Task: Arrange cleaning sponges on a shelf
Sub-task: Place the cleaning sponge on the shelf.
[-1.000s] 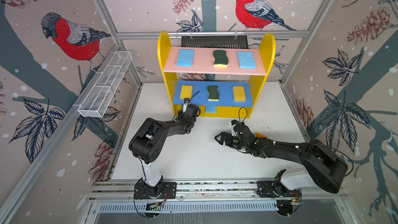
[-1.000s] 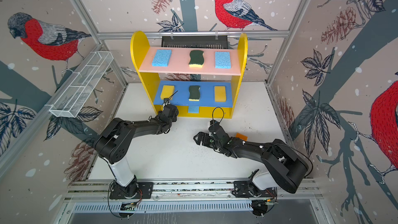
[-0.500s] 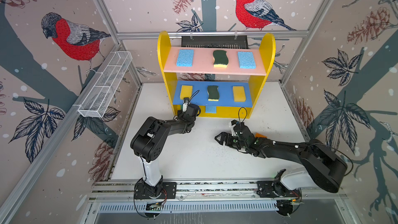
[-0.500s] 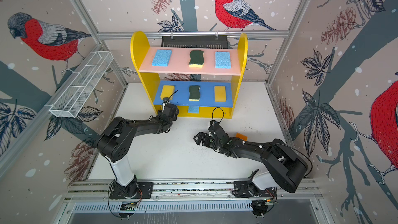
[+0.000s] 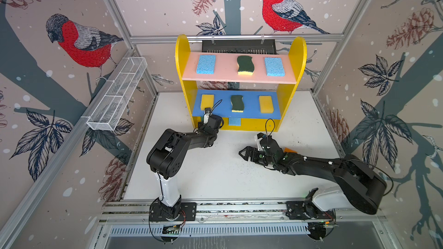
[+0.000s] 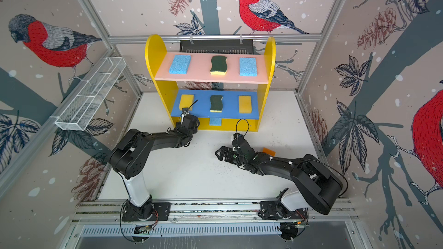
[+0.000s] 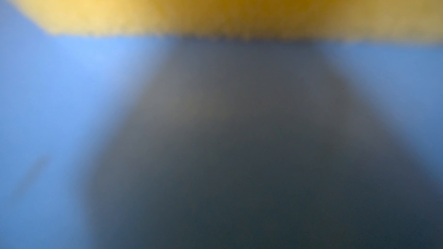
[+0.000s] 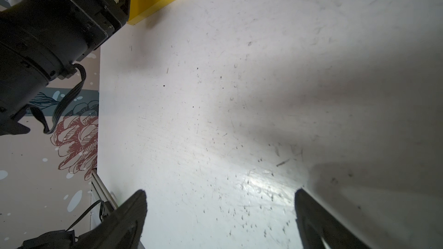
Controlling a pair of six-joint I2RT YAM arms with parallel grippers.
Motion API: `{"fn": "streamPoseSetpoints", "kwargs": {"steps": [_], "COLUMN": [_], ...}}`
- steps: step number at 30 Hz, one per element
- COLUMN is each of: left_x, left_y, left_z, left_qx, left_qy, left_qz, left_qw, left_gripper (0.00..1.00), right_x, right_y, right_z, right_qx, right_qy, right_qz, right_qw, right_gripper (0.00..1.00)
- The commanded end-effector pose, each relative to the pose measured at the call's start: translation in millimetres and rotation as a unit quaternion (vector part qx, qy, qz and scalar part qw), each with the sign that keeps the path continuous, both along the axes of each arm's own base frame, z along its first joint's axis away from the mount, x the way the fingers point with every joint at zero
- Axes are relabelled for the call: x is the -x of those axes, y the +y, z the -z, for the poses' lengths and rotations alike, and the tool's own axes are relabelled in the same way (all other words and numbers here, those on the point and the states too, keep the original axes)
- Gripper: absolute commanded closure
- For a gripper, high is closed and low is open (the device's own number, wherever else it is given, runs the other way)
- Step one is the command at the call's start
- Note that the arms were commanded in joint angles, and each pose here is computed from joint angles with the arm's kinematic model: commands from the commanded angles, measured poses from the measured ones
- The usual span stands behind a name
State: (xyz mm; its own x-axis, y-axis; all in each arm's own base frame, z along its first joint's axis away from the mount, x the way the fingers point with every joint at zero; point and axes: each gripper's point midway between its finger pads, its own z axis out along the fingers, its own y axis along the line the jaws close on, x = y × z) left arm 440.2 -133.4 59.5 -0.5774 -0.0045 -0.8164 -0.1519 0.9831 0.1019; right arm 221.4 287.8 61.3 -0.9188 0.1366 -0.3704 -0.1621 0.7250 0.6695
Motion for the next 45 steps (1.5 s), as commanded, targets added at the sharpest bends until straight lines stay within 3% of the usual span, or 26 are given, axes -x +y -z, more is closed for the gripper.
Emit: {"fn": "streamPoseSetpoints", "kwargs": {"steps": [1, 28, 45], "left_x": [24.5, 27.9, 40.0], "left_y": [8.8, 15.6, 10.4], "left_z": [32.1, 32.6, -20.0], "left_qx": [-0.034, -0.049, 0.003], "left_qy": [0.081, 0.096, 0.033], "left_qz": [0.014, -0.003, 0.029], "left_qw": [0.996, 0.994, 0.999], "left_gripper": [0.28, 0.27, 0.25], "right_x": [-2.4, 0.0, -4.0], "right_y": [3.2, 2.1, 2.9], "right_z": [-5.8, -3.9, -15.7], "right_qx": [-0.008, -0.009, -0.005], "right_qy": [-0.007, -0.001, -0.03], "right_qz": [0.0, 0.001, 0.006], "right_qw": [1.0, 1.0, 1.0], "right_gripper": [0.04, 0.05, 0.06]}}
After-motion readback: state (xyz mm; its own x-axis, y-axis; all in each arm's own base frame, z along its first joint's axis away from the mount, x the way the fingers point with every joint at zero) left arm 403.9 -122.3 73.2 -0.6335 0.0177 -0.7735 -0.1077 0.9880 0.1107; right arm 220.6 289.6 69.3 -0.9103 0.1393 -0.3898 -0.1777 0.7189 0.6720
